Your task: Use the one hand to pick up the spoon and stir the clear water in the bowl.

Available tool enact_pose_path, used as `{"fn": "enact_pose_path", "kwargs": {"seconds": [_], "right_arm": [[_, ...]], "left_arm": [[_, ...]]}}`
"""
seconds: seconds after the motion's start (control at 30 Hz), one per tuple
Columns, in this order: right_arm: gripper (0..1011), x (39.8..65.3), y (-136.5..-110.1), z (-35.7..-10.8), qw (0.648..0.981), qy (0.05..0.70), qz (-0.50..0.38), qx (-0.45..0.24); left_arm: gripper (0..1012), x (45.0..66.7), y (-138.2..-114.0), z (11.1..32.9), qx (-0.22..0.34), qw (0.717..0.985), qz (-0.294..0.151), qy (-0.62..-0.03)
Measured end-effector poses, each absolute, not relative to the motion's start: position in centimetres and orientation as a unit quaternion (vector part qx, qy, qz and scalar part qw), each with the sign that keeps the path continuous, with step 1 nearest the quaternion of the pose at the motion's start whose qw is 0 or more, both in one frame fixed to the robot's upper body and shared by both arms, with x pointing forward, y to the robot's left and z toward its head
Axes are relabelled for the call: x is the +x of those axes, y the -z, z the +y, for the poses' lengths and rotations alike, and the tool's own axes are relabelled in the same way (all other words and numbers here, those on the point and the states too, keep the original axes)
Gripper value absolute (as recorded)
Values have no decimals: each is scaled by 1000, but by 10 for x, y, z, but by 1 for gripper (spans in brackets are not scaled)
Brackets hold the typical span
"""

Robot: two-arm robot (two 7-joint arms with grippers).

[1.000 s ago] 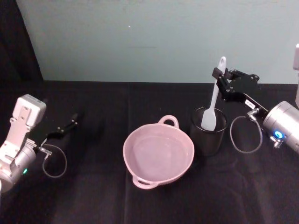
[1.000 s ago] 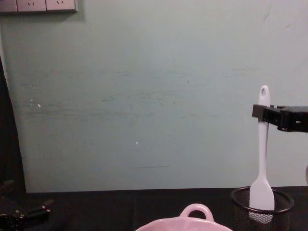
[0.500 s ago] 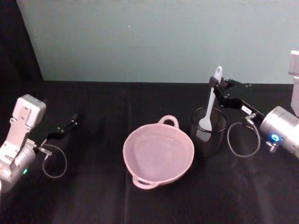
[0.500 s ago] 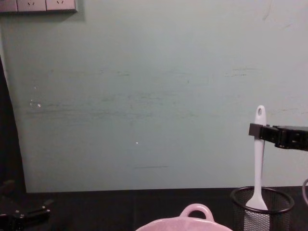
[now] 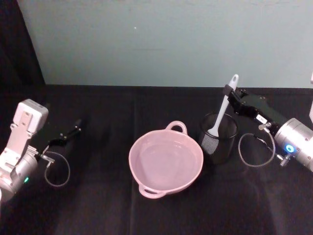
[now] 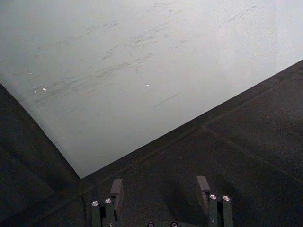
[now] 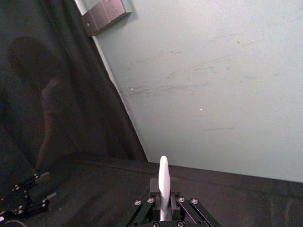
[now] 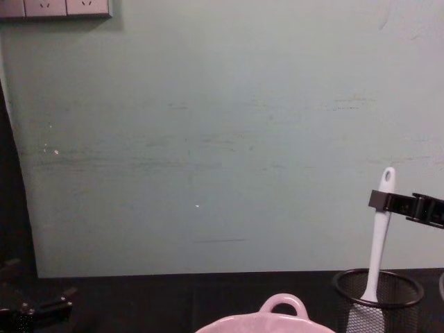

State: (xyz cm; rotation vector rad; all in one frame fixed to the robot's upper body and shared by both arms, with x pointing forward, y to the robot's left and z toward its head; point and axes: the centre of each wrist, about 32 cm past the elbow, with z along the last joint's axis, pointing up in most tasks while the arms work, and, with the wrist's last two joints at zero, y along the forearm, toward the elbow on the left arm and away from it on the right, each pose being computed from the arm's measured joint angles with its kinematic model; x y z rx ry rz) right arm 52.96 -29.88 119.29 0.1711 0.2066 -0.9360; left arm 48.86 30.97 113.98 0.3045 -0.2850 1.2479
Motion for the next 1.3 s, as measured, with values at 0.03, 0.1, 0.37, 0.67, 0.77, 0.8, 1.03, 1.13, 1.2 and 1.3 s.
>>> {"fn": "enact_pose_path", "kwargs": {"seconds": [0.03, 0.1, 0.37, 0.67, 0.77, 0.8, 1.03, 1.13, 1.2, 1.3], "right_arm": [[118, 530, -1191, -299, 882, 451, 105, 84], [119, 530, -1190, -300, 881, 452, 110, 86], [118, 531, -1183, -304, 877, 454, 128, 89], [330, 535, -1166, -317, 863, 458, 175, 122], [390, 535, -1162, -320, 859, 461, 183, 128], [449, 534, -1160, -322, 857, 463, 187, 130], [684, 530, -1152, -330, 849, 473, 197, 130], [768, 527, -1150, -331, 846, 479, 196, 129], [820, 525, -1150, -331, 845, 482, 193, 127], [895, 518, -1154, -333, 844, 489, 184, 118]], "left_arm": [[1005, 489, -1140, 310, 141, 791, -132, -580], [1005, 489, -1140, 310, 141, 791, -132, -580], [1005, 489, -1140, 310, 141, 791, -132, -580], [1005, 489, -1140, 310, 141, 791, -132, -580], [1005, 489, -1140, 310, 141, 791, -132, -580], [1005, 489, -1140, 310, 141, 791, -132, -580], [1005, 489, -1140, 310, 141, 791, -132, -580], [1005, 489, -1140, 310, 141, 791, -132, -580], [1005, 489, -1140, 310, 141, 791, -133, -580], [1005, 489, -1140, 310, 142, 791, -132, -580]]}}
